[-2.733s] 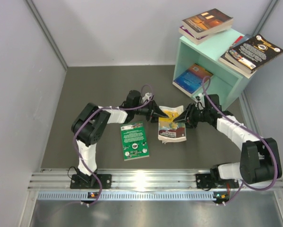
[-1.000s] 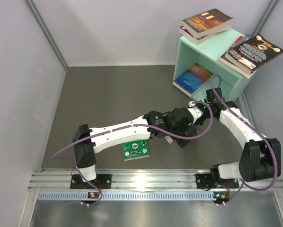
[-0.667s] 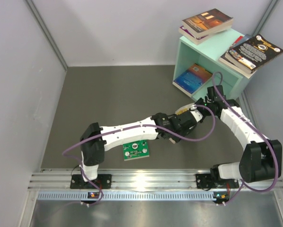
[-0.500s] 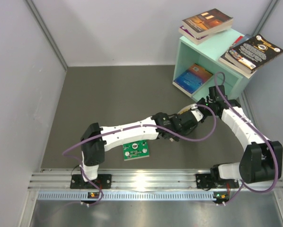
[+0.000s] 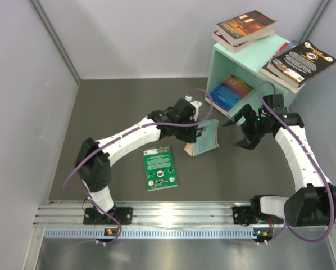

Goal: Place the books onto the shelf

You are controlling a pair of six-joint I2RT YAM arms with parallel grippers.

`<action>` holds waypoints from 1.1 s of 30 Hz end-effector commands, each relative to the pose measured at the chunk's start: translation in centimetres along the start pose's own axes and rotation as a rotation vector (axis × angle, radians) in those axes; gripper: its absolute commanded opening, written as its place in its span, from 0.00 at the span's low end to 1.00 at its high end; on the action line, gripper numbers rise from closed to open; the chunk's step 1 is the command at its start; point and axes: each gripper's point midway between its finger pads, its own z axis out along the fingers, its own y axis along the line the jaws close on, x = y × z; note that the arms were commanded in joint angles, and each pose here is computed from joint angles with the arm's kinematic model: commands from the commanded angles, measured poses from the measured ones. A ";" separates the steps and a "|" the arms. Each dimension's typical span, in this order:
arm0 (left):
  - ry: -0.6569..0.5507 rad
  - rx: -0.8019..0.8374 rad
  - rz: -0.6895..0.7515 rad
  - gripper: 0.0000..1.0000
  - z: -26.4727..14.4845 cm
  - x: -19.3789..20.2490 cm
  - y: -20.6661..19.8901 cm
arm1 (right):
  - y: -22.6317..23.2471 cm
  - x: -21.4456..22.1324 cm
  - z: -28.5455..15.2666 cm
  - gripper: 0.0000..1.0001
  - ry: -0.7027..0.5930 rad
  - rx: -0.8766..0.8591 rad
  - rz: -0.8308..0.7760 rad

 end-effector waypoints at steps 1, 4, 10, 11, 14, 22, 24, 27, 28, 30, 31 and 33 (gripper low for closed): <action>-0.218 0.209 -0.123 0.00 -4.3 -6.3 -1.4 | 2.4 -2.6 -4.5 1.00 -0.182 -0.047 -0.137; -0.233 0.267 -0.187 0.00 -4.4 -7.2 -0.2 | 3.0 -2.3 -6.5 1.00 -0.230 -0.076 -0.166; -0.288 0.409 -0.328 0.00 -4.8 -9.6 1.2 | 1.1 -1.7 -9.2 1.00 -0.295 -0.066 -0.163; -0.292 0.436 -0.373 0.00 -4.9 -10.0 1.3 | 0.7 -1.5 -9.3 1.00 -0.298 -0.059 -0.161; -0.329 0.528 -0.454 0.00 -5.6 -11.2 2.0 | -0.7 -0.7 -9.8 1.00 -0.303 -0.033 -0.168; -0.373 0.795 -0.541 0.00 -7.9 -12.7 2.2 | -2.7 0.3 -10.0 1.00 -0.291 0.004 -0.167; -0.396 0.857 -0.550 0.00 -8.6 -13.4 1.8 | -2.8 0.4 -10.1 1.00 -0.292 0.008 -0.171; -0.409 0.907 -0.561 0.00 -8.6 -14.3 1.6 | -2.9 0.3 -10.1 1.00 -0.293 0.012 -0.169; -0.411 0.915 -0.570 0.00 -7.9 -14.5 1.8 | -3.1 0.4 -10.0 1.00 -0.291 0.015 -0.168; -0.437 0.963 -0.579 0.00 -8.3 -15.7 1.6 | -3.2 0.4 -10.0 1.00 -0.292 0.013 -0.165; -0.418 0.973 -0.625 0.00 -7.2 -15.8 1.9 | -3.3 0.5 -9.9 1.00 -0.289 0.016 -0.160; -0.470 1.007 -0.633 0.00 -7.4 -17.1 2.1 | -3.5 0.6 -9.8 1.00 -0.284 0.016 -0.160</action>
